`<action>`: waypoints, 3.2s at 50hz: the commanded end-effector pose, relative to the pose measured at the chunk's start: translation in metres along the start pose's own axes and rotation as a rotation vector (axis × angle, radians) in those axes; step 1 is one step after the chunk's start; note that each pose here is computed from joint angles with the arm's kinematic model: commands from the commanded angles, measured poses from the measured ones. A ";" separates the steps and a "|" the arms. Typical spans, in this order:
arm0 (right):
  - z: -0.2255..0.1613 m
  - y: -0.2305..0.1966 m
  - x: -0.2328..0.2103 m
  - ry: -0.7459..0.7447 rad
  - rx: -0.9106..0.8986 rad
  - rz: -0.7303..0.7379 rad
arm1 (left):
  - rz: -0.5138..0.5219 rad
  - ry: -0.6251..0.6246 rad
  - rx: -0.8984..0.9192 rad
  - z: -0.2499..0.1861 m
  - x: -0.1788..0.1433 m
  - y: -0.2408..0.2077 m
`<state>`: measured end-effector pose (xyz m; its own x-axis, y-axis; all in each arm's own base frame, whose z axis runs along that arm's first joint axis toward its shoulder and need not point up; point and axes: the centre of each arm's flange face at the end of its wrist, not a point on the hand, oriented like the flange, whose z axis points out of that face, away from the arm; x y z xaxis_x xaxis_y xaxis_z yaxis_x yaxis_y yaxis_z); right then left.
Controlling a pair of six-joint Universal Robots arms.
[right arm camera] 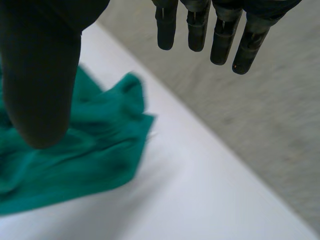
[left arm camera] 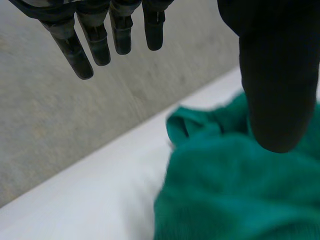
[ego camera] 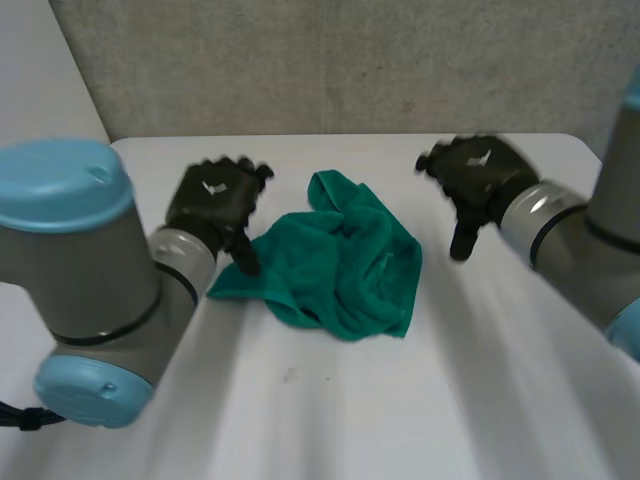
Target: Fold the towel.
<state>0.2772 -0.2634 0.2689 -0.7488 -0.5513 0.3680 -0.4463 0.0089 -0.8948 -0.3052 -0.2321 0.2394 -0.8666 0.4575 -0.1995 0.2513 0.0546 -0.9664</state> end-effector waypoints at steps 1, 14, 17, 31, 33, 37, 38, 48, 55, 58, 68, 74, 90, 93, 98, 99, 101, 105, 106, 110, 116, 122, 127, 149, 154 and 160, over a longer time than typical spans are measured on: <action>-0.005 0.038 -0.043 -0.138 -0.160 0.000 | 0.203 0.033 -0.105 0.008 0.009 0.040; -0.005 0.074 -0.056 -0.122 -0.160 0.000 | 0.228 0.052 -0.129 0.052 0.023 0.091; -0.005 0.077 -0.056 -0.111 -0.155 0.002 | 0.229 0.056 -0.134 0.056 0.025 0.097; 0.005 0.066 -0.044 -0.061 -0.111 0.246 | 0.194 -0.025 0.095 0.041 0.005 0.009; 0.006 0.061 -0.039 -0.053 -0.107 0.314 | 0.180 -0.041 0.159 0.032 -0.001 -0.016; 0.005 0.053 -0.036 -0.064 -0.130 0.398 | 0.168 -0.070 0.216 0.024 -0.011 -0.038; 0.004 0.051 -0.038 -0.090 -0.149 0.433 | 0.166 -0.085 0.233 0.021 -0.016 -0.045; 0.031 0.067 -0.063 -0.241 -0.214 0.618 | 0.154 -0.087 0.276 0.004 -0.017 -0.063; 0.058 0.070 -0.097 -0.230 -0.128 0.534 | 0.140 -0.103 0.341 -0.010 -0.022 -0.085; 0.071 0.073 -0.096 -0.159 -0.098 0.483 | 0.134 -0.110 0.367 -0.016 -0.024 -0.094; 0.054 0.008 -0.055 -0.050 0.106 0.351 | 0.071 -0.168 0.497 -0.043 -0.047 -0.135; 0.031 -0.015 -0.035 -0.014 0.160 0.291 | 0.065 -0.212 0.540 -0.053 -0.062 -0.148; 0.067 0.004 0.001 -0.112 0.109 0.205 | -0.022 -0.173 0.580 -0.079 -0.063 -0.160; 0.079 0.010 -0.009 -0.216 0.102 0.213 | -0.021 -0.160 0.600 -0.085 -0.062 -0.165; 0.098 0.027 -0.028 -0.352 0.048 0.262 | -0.017 -0.140 0.616 -0.090 -0.060 -0.168; 0.107 0.037 -0.033 -0.374 0.020 0.293 | -0.017 -0.140 0.616 -0.090 -0.060 -0.168; 0.111 0.042 -0.034 -0.380 0.009 0.308 | -0.016 -0.135 0.609 -0.091 -0.059 -0.165; 0.126 0.060 -0.065 -0.446 -0.037 0.364 | -0.015 -0.135 0.606 -0.090 -0.059 -0.165; 0.129 0.063 -0.076 -0.454 -0.039 0.366 | -0.014 -0.133 0.602 -0.089 -0.059 -0.163; 0.135 0.062 -0.077 -0.422 -0.024 0.367 | -0.010 -0.141 0.594 -0.085 -0.061 -0.161; 0.141 0.000 -0.026 -0.133 0.170 0.355 | 0.003 -0.191 0.565 -0.066 -0.076 -0.153; 0.097 -0.074 0.024 -0.034 0.374 0.260 | 0.015 -0.247 0.529 -0.029 -0.097 -0.139; 0.057 -0.081 0.020 -0.029 0.324 0.110 | 0.021 -0.223 0.456 0.007 -0.097 -0.113; -0.025 0.053 -0.090 -0.391 -0.311 -0.285 | 0.099 -0.044 -0.113 0.016 -0.062 0.033; -0.025 0.051 -0.089 -0.397 -0.312 -0.276 | 0.244 0.013 -0.231 -0.001 -0.054 0.054; -0.008 0.027 -0.067 -0.276 -0.198 -0.222 | 0.428 0.037 -0.210 -0.011 -0.052 0.045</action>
<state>0.3106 -0.1946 0.1984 -0.3770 -0.8322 0.4067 -0.7622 0.0293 -0.6466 -0.2453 -0.2539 0.2002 -0.7636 0.4900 -0.4205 0.5413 0.1306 -0.8307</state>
